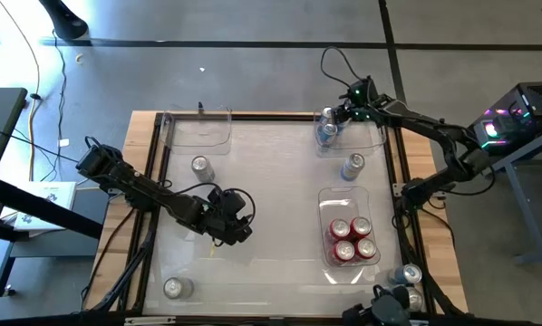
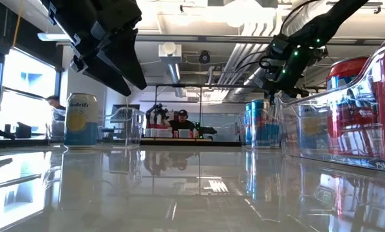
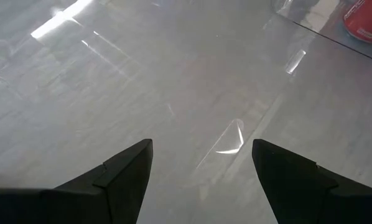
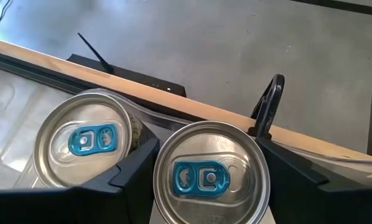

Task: Sort soda cans
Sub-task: Put the top left blue soda can into the top right transparent bin, then adjust the blue soda cans on the top right transparent bin

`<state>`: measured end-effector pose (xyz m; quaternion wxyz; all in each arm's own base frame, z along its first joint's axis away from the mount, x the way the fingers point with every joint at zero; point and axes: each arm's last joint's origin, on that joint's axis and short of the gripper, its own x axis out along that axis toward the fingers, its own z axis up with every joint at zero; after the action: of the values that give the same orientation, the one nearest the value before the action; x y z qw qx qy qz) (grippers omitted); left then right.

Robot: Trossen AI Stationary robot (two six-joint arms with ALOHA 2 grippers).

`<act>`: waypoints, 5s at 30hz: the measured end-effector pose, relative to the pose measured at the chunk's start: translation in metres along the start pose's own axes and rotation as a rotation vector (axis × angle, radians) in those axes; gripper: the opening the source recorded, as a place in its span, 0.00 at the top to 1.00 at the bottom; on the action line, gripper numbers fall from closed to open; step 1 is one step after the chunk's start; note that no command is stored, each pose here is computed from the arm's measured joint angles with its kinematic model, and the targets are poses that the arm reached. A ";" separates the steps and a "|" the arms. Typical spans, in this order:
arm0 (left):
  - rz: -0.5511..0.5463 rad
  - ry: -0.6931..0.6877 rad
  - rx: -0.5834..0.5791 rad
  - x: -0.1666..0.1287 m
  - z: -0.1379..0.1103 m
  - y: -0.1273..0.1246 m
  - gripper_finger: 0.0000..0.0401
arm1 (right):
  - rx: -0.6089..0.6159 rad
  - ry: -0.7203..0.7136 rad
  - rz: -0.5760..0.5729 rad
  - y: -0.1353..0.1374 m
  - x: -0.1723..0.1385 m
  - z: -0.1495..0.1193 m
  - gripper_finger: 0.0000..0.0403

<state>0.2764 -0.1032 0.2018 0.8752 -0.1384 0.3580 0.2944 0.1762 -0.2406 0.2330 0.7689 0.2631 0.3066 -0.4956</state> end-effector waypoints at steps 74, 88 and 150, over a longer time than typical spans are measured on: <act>-0.004 0.002 -0.010 0.000 0.000 0.000 0.33 | -0.198 -0.033 0.174 0.007 -0.028 0.002 0.32; -0.007 0.000 -0.012 0.000 0.000 -0.001 0.33 | -0.227 0.047 0.170 0.006 -0.019 -0.005 0.32; -0.005 -0.001 -0.016 0.001 0.001 0.000 0.33 | -0.111 0.029 0.175 0.015 -0.022 -0.005 0.32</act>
<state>0.2775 -0.1024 0.2020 0.8750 -0.1460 0.3549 0.2952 0.1817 -0.2185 0.2475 0.8182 0.2529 0.3204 -0.4049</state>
